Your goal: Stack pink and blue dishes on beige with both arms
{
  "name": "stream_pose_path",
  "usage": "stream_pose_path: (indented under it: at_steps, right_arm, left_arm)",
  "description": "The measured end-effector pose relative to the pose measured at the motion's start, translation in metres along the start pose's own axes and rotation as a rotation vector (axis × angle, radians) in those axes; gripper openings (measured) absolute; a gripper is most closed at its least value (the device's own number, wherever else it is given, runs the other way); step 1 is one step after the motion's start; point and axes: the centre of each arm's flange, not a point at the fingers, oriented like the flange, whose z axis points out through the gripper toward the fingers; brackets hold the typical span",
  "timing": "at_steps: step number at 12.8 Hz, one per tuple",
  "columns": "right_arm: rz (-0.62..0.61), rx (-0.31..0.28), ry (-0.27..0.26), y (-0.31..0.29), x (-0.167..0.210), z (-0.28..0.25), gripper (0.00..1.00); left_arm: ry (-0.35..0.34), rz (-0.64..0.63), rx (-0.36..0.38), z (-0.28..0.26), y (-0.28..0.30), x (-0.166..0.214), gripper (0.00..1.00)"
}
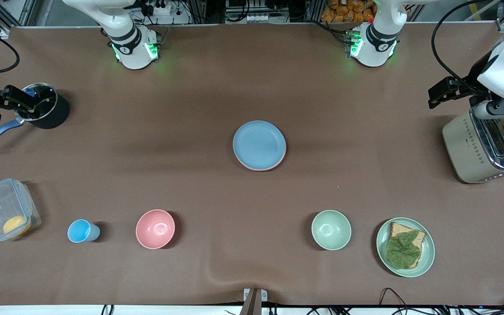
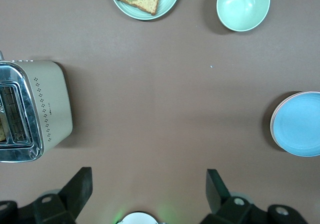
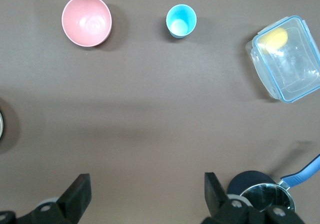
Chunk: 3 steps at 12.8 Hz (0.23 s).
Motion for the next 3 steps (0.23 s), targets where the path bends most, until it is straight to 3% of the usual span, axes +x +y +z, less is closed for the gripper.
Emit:
stream_pose_path:
  at_steps: [3]
  right_arm:
    - [0.003,0.000,0.000,0.0002,0.0000,0.0000,1.00]
  left_arm:
    - [0.000,-0.003,0.000,0.0000,-0.0014,0.0003,1.00]
